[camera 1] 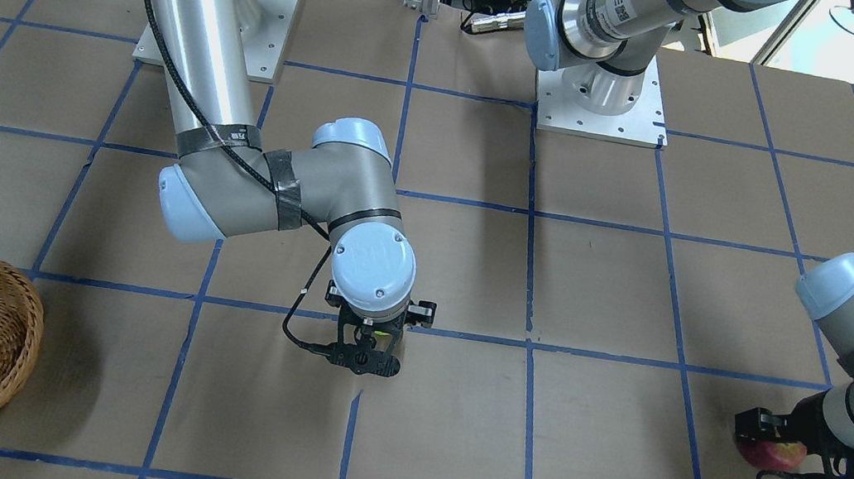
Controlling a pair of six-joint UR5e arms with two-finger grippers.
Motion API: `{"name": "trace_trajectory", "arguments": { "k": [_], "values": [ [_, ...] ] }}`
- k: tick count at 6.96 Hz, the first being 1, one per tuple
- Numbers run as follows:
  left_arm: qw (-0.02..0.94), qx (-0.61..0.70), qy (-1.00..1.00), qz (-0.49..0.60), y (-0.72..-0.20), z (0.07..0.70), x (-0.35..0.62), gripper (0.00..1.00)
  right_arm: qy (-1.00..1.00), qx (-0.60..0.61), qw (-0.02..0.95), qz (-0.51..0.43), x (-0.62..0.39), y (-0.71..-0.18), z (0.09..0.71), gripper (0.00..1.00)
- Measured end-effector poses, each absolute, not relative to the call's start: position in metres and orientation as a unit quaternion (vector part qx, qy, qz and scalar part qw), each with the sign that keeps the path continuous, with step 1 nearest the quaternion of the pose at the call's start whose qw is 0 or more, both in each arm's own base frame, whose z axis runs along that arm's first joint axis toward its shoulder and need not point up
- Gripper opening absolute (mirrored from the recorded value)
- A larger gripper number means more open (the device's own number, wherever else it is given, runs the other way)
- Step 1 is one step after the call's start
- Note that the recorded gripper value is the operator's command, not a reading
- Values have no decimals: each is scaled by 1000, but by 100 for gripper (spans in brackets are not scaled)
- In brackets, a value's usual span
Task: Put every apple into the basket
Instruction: 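Carry green apple to basket with right gripper while left brings red apple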
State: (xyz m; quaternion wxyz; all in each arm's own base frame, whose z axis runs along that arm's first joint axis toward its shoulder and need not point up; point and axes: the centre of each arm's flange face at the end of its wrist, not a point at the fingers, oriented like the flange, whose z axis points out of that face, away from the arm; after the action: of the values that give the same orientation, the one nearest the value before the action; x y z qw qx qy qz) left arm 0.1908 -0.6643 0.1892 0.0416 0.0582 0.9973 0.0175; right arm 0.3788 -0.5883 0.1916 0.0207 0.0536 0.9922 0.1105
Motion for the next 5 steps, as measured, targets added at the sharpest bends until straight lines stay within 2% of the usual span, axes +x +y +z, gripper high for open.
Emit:
{"name": "trace_trajectory", "arguments": {
  "k": [2, 4, 5],
  "values": [
    [34, 52, 998, 32, -658, 208, 178, 37, 995, 70, 24, 73, 340, -609, 257, 0],
    [17, 22, 998, 62, -641, 233, 134, 37, 997, 54, 9, 58, 200, -663, 332, 0],
    [12, -3, 998, 69, -632, 245, 88, 37, 998, 45, -11, 49, 117, -684, 349, 0]
  ]
}}
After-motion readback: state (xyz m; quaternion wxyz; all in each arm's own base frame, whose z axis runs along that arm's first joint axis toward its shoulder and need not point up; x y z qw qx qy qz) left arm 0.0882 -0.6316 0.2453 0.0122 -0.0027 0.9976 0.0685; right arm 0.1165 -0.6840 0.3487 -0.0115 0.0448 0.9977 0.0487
